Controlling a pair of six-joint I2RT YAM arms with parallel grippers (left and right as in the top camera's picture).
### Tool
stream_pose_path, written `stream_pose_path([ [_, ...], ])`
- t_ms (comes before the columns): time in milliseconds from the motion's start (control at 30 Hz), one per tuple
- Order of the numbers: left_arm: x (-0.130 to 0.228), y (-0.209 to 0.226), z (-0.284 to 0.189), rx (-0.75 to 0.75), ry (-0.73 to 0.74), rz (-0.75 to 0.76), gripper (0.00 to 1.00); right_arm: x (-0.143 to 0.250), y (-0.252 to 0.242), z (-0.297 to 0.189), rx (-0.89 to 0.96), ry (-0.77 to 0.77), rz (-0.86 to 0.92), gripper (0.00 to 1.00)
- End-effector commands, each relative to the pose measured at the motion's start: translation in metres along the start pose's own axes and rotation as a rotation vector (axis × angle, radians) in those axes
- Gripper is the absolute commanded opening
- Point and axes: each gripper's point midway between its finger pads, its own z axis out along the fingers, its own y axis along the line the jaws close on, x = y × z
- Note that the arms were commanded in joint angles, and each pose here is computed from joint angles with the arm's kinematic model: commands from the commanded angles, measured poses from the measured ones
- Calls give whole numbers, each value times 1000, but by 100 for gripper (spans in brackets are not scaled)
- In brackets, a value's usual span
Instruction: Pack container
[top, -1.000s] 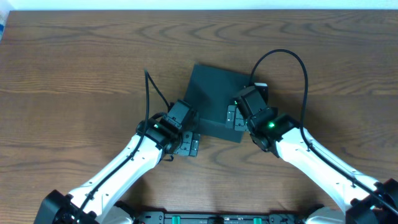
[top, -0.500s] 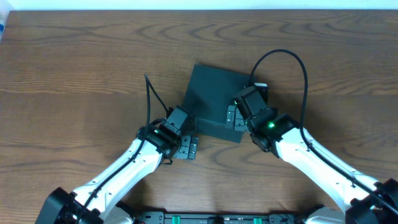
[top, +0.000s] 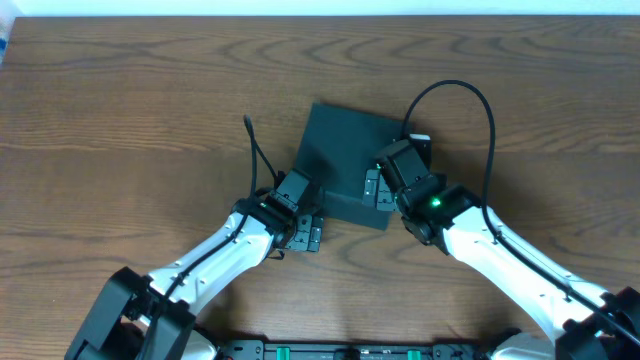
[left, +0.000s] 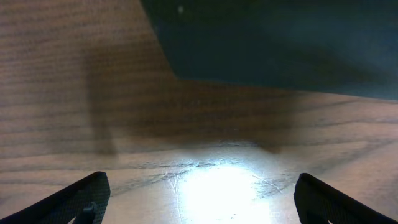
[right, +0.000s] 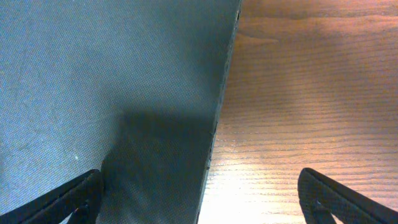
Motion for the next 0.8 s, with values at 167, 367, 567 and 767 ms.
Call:
stream_pose_path([
  [167, -9, -2, 3, 1, -44, -12, 96, 42, -20, 22, 84, 111, -49, 99],
  [367, -26, -7, 2, 15, -113, -18, 96, 42, -21, 22, 85, 113, -50, 99],
  [567, -33, -7, 5, 9, -140, -22, 96, 42, -21, 22, 85, 113, -50, 99],
  [767, -33, -8, 19, 3, -127, -21, 95, 42, -21, 22, 85, 113, -50, 99],
])
